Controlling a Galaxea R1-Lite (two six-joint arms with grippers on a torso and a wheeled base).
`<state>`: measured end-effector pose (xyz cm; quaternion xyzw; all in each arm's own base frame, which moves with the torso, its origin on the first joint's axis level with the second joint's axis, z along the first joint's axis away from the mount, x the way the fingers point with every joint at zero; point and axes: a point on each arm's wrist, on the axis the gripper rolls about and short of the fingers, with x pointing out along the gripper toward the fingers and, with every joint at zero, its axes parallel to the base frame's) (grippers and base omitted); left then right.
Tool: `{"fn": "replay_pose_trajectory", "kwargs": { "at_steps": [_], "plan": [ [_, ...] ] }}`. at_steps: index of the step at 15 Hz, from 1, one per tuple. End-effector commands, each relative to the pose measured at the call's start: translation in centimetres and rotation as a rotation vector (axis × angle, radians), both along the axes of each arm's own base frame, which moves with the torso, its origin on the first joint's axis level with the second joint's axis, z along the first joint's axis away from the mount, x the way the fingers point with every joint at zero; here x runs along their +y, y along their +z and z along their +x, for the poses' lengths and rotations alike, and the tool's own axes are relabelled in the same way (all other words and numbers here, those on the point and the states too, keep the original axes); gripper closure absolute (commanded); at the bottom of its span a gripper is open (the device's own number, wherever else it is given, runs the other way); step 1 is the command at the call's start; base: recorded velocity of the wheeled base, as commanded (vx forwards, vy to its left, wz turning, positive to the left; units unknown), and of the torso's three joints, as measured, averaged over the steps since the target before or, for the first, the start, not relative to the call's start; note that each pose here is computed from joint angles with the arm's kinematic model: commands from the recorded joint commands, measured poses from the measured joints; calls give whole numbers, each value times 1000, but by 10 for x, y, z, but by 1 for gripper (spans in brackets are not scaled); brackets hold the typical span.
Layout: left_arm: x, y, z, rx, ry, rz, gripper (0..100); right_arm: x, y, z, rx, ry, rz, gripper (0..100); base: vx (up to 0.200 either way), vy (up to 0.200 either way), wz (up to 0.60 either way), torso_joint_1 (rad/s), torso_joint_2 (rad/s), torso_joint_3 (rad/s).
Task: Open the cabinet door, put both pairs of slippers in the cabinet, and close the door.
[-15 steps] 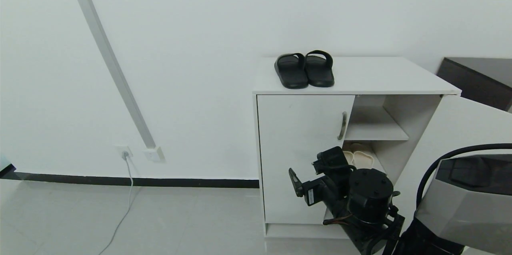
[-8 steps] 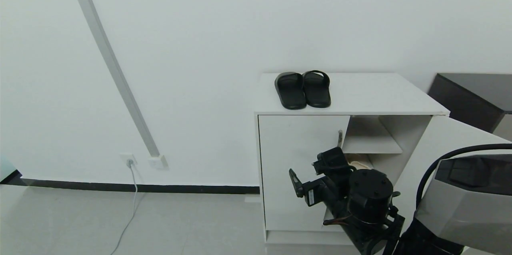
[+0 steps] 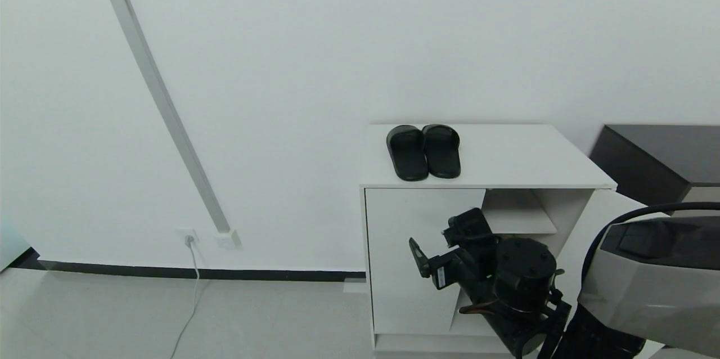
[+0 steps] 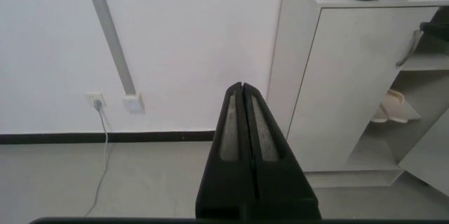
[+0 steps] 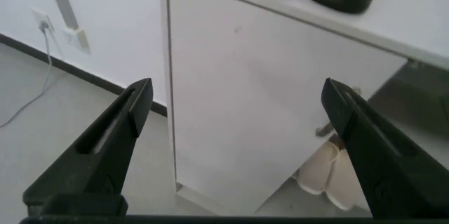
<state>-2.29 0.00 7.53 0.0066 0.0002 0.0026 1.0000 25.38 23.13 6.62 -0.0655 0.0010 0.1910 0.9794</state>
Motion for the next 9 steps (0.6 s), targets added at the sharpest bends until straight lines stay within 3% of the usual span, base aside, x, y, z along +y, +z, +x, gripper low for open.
{"fn": "replay_pose_trajectory", "kwargs": {
  "at_steps": [1,3,5,8,9],
  "plan": [
    [0,0,0,1,1,1,100,3,6,6,-18,11,13,0,0,0,0,193,-413,-227],
    [0,0,0,1,1,-1,100,5,25,20,51,-86,-1,0,0,0,0,178,-386,-210],
    [0,0,0,1,3,1,100,14,51,26,149,-150,68,0,0,0,0,56,-102,-61],
    [0,0,0,1,1,1,100,22,67,34,160,-263,153,0,0,0,0,0,0,0],
    [0,0,0,1,1,1,100,21,71,38,152,-293,164,0,200,0,0,2,-2,7]
  ]
}}
